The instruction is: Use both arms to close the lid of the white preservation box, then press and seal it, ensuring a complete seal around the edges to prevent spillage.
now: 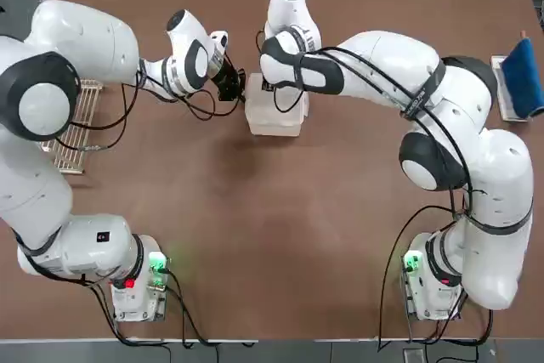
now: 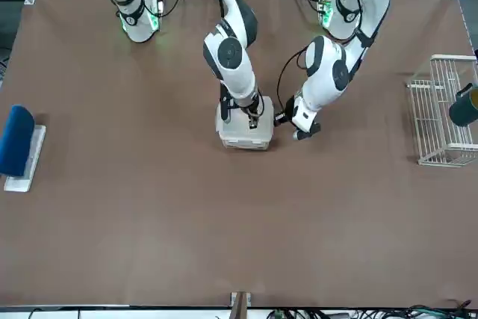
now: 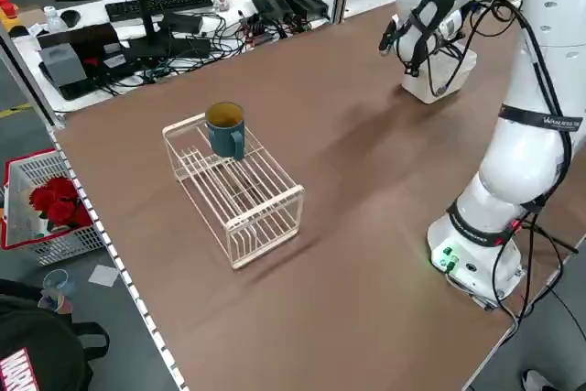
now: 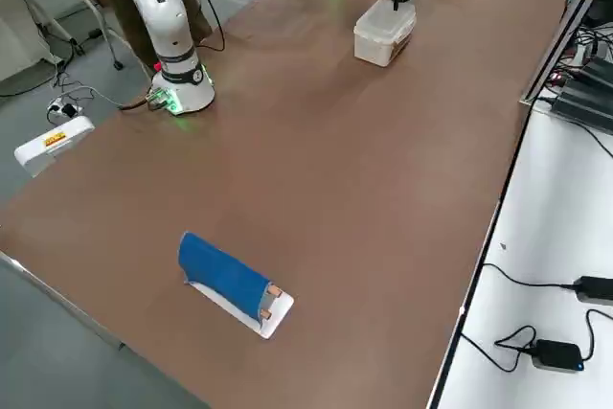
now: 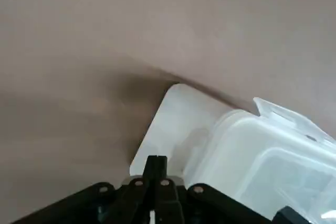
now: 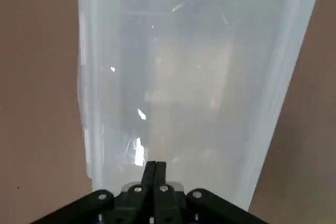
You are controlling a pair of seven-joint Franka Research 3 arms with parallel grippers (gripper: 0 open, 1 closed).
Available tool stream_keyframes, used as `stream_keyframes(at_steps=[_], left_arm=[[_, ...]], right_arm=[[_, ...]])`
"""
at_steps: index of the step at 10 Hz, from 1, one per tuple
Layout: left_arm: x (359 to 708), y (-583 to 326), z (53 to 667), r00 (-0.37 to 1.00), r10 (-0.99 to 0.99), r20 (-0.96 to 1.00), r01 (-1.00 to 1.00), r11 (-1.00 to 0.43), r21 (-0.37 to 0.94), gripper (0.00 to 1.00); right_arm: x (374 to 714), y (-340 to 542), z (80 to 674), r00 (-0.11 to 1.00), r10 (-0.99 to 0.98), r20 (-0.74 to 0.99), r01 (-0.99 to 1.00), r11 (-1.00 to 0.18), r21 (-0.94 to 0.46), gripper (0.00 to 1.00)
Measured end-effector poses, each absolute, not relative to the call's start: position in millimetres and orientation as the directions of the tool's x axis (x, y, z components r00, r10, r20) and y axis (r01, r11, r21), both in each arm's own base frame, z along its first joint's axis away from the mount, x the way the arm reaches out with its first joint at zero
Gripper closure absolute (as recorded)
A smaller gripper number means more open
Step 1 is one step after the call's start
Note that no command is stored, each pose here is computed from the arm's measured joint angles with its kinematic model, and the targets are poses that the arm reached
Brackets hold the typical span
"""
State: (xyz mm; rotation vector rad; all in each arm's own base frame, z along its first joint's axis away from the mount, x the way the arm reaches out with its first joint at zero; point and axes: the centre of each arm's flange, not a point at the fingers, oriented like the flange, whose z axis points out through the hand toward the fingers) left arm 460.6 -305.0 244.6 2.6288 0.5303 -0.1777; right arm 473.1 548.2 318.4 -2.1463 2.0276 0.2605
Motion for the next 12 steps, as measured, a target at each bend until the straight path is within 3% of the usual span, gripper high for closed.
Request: stream_keyframes(at_steps=[12], left_arm=[[463.1, -307.6, 253.0, 0.915, 0.337, -0.223, 0.401, -0.827, 0.394, 0.99]], right_arm=[[473.5, 547.8, 319.4, 0.056, -0.968, -0.244, -0.998, -0.057, -0.005, 0.99]])
